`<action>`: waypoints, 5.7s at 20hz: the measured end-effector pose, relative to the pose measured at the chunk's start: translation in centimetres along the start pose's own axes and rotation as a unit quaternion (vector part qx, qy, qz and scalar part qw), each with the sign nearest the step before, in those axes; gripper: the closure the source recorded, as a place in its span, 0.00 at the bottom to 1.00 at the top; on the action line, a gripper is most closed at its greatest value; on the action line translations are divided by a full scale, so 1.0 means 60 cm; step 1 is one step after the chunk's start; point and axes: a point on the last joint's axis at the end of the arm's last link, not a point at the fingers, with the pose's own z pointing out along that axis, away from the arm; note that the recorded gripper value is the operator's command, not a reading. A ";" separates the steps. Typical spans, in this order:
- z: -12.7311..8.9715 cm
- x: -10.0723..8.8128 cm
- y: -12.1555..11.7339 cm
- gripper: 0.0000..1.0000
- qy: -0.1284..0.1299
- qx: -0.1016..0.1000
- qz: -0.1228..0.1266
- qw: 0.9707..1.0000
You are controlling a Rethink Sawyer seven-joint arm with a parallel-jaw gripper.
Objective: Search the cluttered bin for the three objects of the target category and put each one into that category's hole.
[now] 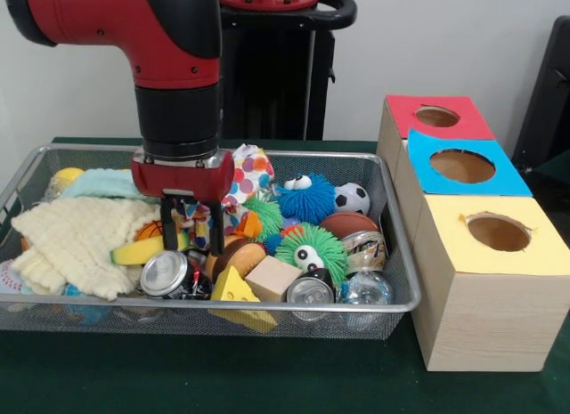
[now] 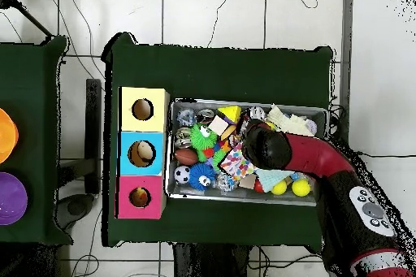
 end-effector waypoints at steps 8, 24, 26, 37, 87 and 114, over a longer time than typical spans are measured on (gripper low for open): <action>-0.001 0.002 0.007 0.00 -0.001 0.003 -0.013 1.000; -0.050 -0.005 -0.014 0.00 0.042 0.019 -0.015 0.999; -0.057 -0.007 -0.020 0.00 0.047 0.020 -0.012 0.999; -0.063 -0.028 -0.046 0.00 0.046 0.017 -0.008 0.999; -0.061 -0.175 -0.121 0.00 0.037 0.037 -0.093 0.994; 0.048 -0.157 -0.132 0.00 0.054 0.029 -0.087 0.994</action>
